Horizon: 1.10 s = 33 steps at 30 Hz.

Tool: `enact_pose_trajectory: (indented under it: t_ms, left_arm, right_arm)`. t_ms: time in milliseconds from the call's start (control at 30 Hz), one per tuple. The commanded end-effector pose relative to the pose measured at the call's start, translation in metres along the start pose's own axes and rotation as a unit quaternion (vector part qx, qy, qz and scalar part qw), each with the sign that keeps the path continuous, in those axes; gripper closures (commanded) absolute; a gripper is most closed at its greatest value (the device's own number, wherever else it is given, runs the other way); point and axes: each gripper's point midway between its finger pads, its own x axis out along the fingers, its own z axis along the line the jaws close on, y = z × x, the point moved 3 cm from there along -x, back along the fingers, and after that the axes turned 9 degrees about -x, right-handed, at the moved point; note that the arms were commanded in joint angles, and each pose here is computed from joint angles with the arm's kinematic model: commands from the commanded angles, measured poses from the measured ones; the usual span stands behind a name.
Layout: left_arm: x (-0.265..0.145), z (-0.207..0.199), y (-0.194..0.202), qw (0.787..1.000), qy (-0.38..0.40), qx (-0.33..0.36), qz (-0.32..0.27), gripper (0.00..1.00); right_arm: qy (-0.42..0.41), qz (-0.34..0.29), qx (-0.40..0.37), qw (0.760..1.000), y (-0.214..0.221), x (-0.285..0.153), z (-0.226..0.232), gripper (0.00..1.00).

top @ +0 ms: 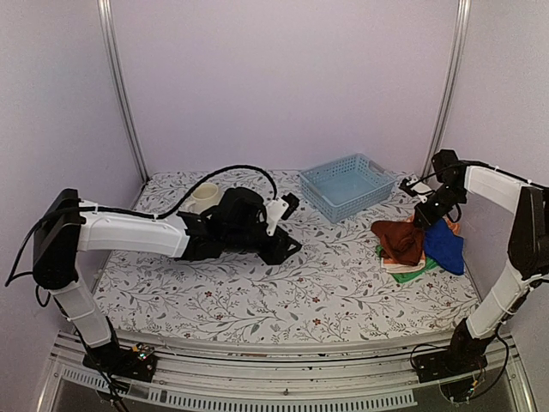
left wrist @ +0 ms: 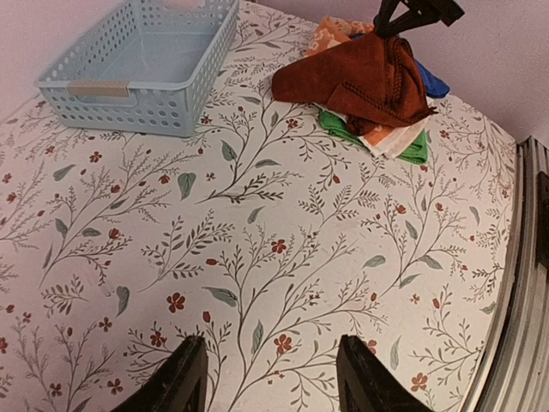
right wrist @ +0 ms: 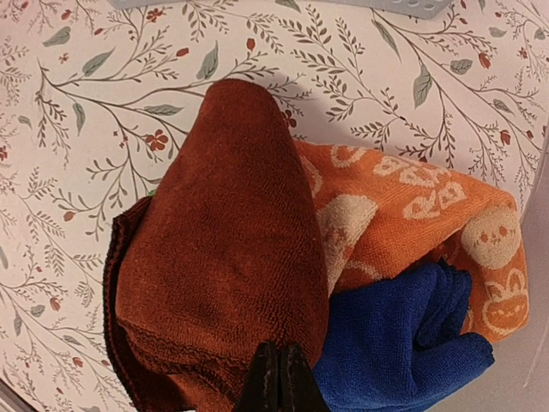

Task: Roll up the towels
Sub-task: Pick up the towel from the towel pile, then move the towel to the center of the board.

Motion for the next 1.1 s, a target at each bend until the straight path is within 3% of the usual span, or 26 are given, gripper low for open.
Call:
enact_pose_trajectory:
  t_ms: [0, 133, 233, 333, 367, 467, 500, 533, 600, 667, 733, 767, 867, 933, 1067]
  left_arm:
    - [-0.007, 0.015, 0.001, 0.999, -0.046, 0.001, -0.020, 0.47]
    - [-0.027, 0.046, -0.012, 0.992, -0.108, -0.029, -0.050, 0.47]
    - [-0.050, 0.073, -0.022, 0.982, -0.160, -0.063, -0.080, 0.47]
    - [-0.078, 0.097, -0.028, 0.968, -0.206, -0.095, -0.111, 0.47]
    - [-0.088, 0.104, -0.030, 0.963, -0.218, -0.105, -0.121, 0.47]
    - [-0.117, 0.120, -0.035, 0.946, -0.256, -0.128, -0.150, 0.46]
    - [-0.127, 0.123, -0.037, 0.942, -0.266, -0.131, -0.159, 0.46]
    - [-0.136, 0.125, -0.039, 0.937, -0.276, -0.131, -0.167, 0.46]
    - [-0.154, 0.128, -0.044, 0.928, -0.296, -0.134, -0.183, 0.46]
    - [-0.172, 0.130, -0.047, 0.919, -0.313, -0.137, -0.198, 0.46]
    - [-0.186, 0.131, -0.049, 0.913, -0.321, -0.138, -0.213, 0.45]
    - [-0.193, 0.131, -0.049, 0.911, -0.322, -0.138, -0.219, 0.45]
    - [-0.204, 0.130, -0.048, 0.909, -0.321, -0.134, -0.229, 0.44]
    - [-0.205, 0.129, -0.048, 0.913, -0.314, -0.126, -0.227, 0.43]
    - [-0.184, 0.111, -0.049, 0.946, -0.247, -0.091, -0.191, 0.43]
  right_arm:
    - [-0.034, -0.080, -0.001, 0.996, -0.040, -0.035, 0.005, 0.98]
    - [-0.130, -0.207, -0.039, 0.969, -0.096, -0.099, 0.043, 0.98]
    - [-0.215, -0.322, -0.139, 0.912, -0.139, -0.167, 0.105, 0.98]
    - [-0.287, -0.401, -0.213, 0.844, -0.157, -0.203, 0.155, 0.98]
    - [-0.293, -0.407, -0.217, 0.838, -0.165, -0.197, 0.164, 0.99]
    - [-0.260, -0.330, -0.214, 0.882, -0.195, -0.143, 0.197, 0.99]
    - [-0.275, -0.312, -0.235, 0.878, -0.203, -0.145, 0.212, 0.99]
    - [-0.317, -0.311, -0.268, 0.855, -0.205, -0.159, 0.230, 0.99]
    - [-0.376, -0.377, -0.303, 0.791, -0.214, -0.222, 0.243, 0.99]
    - [-0.346, -0.448, -0.307, 0.765, -0.227, -0.264, 0.238, 0.99]
    - [-0.290, -0.483, -0.287, 0.774, -0.235, -0.268, 0.221, 0.99]
    - [-0.259, -0.479, -0.258, 0.798, -0.240, -0.252, 0.208, 0.99]
    - [-0.198, -0.409, -0.185, 0.871, -0.249, -0.178, 0.177, 0.99]
    - [-0.199, -0.348, -0.139, 0.905, -0.238, -0.129, 0.161, 0.99]
    - [-0.170, -0.280, -0.061, 0.943, -0.195, -0.078, 0.119, 0.99]
